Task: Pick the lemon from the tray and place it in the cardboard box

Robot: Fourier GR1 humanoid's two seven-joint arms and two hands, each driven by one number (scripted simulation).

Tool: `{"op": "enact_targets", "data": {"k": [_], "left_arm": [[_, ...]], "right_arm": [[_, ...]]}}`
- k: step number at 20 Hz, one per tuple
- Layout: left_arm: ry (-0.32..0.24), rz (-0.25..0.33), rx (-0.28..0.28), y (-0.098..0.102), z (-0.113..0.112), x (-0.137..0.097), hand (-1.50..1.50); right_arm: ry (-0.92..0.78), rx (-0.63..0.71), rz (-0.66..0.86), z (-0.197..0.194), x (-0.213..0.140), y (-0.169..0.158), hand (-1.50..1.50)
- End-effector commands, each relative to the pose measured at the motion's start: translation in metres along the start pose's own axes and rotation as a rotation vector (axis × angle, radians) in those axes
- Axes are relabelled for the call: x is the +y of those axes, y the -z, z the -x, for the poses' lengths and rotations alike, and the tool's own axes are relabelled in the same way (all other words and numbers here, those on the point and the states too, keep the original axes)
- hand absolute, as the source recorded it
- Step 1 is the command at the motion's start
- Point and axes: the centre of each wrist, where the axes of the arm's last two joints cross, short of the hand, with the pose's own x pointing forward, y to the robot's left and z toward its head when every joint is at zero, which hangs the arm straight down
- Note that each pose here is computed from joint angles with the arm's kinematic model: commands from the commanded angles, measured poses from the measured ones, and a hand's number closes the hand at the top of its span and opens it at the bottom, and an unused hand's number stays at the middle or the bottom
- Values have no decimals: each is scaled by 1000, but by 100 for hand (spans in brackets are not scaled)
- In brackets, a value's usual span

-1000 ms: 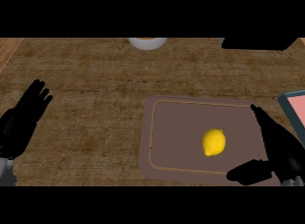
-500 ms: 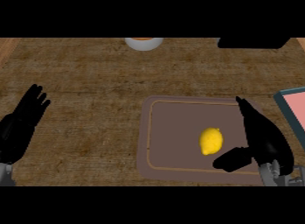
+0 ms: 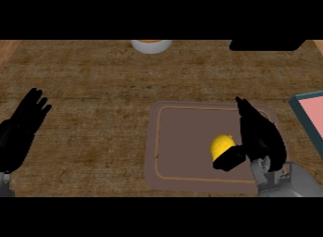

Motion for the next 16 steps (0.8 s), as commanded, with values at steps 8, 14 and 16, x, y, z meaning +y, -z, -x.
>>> {"op": "enact_targets", "data": {"k": [8,14,16], "left_arm": [[-6,-6,-7,4,1,5,0],[-3,0,11,-3,-6,-7,0],[4,-14,-6,-8,9,3,0]], "right_arm": [[-93,243,-40,-29,14,4,-150],[-112,289,-54,-35,23,12,-150],[-110,291,-59,-32,17,11,-150]]}}
